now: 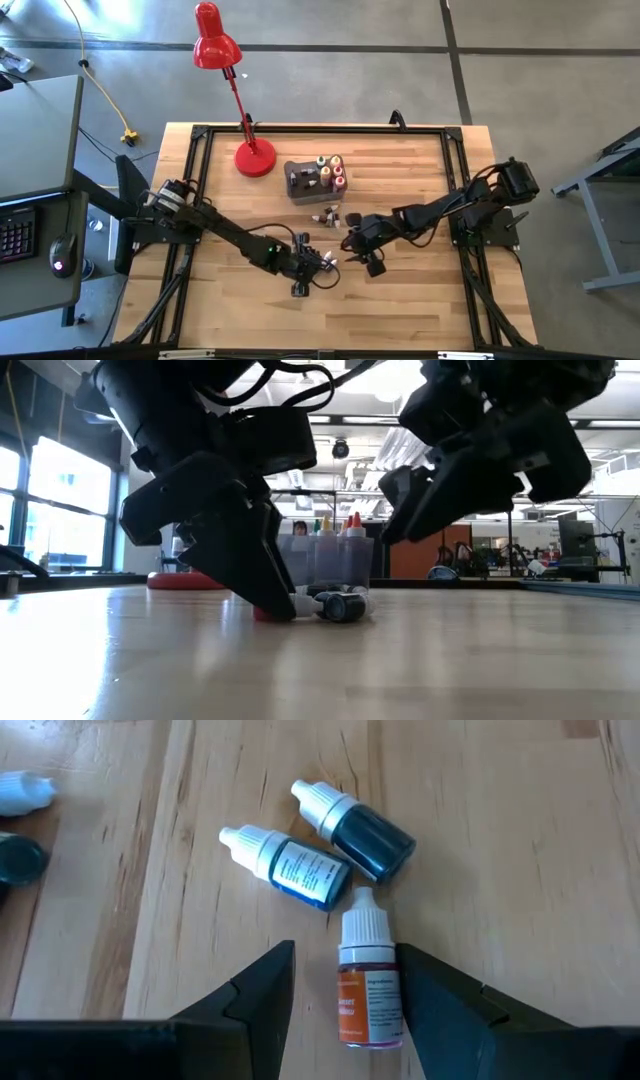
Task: Pick & Place food coloring
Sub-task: Put the bottom small orange food coloring bottle into the bin, then put the bottom small black food coloring bottle into the bin
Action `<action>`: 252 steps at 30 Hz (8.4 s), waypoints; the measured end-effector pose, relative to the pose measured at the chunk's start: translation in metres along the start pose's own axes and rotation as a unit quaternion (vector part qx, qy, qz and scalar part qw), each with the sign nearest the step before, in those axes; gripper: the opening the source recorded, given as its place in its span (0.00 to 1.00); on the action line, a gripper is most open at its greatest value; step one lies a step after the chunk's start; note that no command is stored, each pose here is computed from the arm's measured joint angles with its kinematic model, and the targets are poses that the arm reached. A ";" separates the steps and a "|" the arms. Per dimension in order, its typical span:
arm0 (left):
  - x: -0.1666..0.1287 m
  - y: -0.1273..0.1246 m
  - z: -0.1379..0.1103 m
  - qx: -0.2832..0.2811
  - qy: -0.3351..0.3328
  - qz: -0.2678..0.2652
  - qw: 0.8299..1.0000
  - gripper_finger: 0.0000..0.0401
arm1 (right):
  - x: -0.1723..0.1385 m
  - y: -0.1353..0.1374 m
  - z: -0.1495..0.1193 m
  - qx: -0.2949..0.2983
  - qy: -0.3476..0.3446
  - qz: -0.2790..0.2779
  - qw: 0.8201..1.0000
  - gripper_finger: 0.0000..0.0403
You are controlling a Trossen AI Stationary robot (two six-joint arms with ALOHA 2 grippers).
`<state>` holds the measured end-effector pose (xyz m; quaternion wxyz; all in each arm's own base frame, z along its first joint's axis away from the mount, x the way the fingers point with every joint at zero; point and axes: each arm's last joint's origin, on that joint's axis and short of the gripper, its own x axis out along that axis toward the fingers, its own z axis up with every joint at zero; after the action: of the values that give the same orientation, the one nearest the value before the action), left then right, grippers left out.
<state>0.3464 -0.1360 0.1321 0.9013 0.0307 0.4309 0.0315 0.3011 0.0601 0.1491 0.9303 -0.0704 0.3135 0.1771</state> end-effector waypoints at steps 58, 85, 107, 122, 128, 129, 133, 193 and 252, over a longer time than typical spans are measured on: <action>-0.036 0.232 0.054 -0.134 0.120 0.200 0.963 0.21 | 0.014 -0.003 0.005 -0.060 -0.093 -0.027 0.994 0.41; -0.036 0.232 0.054 -0.186 0.110 0.188 0.958 0.21 | 0.051 -0.002 -0.009 -0.051 -0.067 0.007 0.996 0.55; -0.035 0.235 0.061 -0.174 0.074 0.212 0.959 0.50 | 0.068 0.007 -0.028 -0.068 -0.031 0.016 0.997 0.55; -0.049 0.229 0.066 -0.180 0.094 0.146 0.968 0.50 | 0.069 0.006 -0.032 -0.065 -0.010 -0.011 0.998 0.25; -0.090 0.221 0.086 -0.149 0.130 0.144 0.970 0.50 | 0.069 0.005 -0.030 -0.067 -0.017 -0.013 0.998 0.15; -0.100 0.219 0.090 -0.145 0.140 0.146 0.969 0.50 | 0.069 0.004 -0.029 -0.068 -0.022 -0.017 0.997 0.15; -0.133 0.217 0.104 -0.151 0.161 0.168 0.961 0.50 | 0.066 -0.002 -0.010 -0.071 -0.046 -0.057 0.995 0.18; -0.127 0.069 0.007 -0.337 -0.115 0.066 0.932 0.50 | 0.023 -0.053 -0.004 0.018 0.143 -0.218 0.965 0.43; -0.027 0.098 0.003 0.137 0.058 0.148 0.978 0.50 | 0.025 -0.051 -0.002 -0.011 0.128 -0.177 0.976 0.40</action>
<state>0.3286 -0.0408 0.1627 0.8473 0.2155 0.4736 0.1070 0.3375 0.0193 0.1337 0.8982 -0.1570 0.4106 0.0024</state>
